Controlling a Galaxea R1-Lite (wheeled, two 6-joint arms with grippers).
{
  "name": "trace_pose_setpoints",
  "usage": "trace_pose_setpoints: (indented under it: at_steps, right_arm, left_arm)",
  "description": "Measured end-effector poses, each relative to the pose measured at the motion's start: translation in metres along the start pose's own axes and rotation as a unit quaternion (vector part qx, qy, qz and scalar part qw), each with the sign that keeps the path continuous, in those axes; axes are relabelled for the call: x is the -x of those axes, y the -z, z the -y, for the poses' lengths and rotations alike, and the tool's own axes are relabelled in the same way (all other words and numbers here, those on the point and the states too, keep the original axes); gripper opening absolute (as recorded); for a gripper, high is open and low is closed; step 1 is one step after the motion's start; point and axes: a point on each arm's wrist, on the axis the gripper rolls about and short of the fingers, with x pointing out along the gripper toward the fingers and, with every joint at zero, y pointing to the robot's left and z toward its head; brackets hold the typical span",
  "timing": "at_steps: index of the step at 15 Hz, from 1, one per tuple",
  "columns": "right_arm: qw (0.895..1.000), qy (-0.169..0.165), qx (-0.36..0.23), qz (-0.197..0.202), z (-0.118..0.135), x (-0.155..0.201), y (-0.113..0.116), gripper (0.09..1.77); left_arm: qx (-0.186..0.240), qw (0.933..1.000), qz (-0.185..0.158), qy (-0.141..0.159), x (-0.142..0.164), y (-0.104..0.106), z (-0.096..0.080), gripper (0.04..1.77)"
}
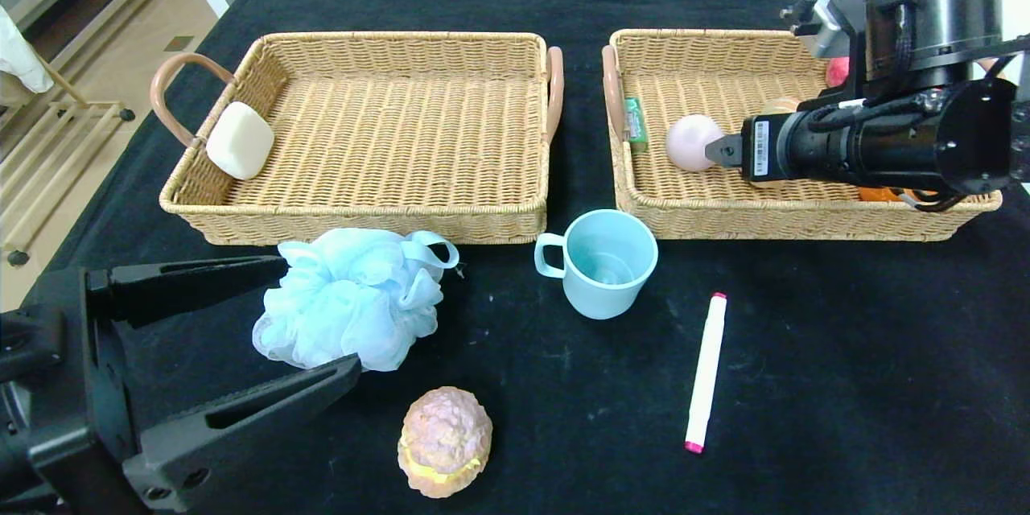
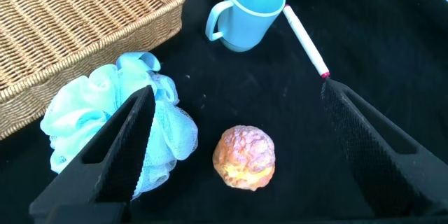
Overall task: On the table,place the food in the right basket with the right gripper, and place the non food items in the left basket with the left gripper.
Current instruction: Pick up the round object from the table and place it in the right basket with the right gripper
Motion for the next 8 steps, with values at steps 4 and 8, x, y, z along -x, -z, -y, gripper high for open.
trace_pose_setpoints:
  at_steps: [4,8]
  right_arm:
    - [0.999,-0.030,0.005,-0.022,-0.006,0.036,0.012,1.68]
    - [0.996,-0.056,-0.014,-0.067,-0.009,0.072,0.024,1.69]
  left_arm:
    - [0.000,1.0000,-0.001,0.000,0.000,0.000,0.000,1.72]
    - [-0.002,1.0000,-0.004,0.001,0.000,0.001,0.000,1.72]
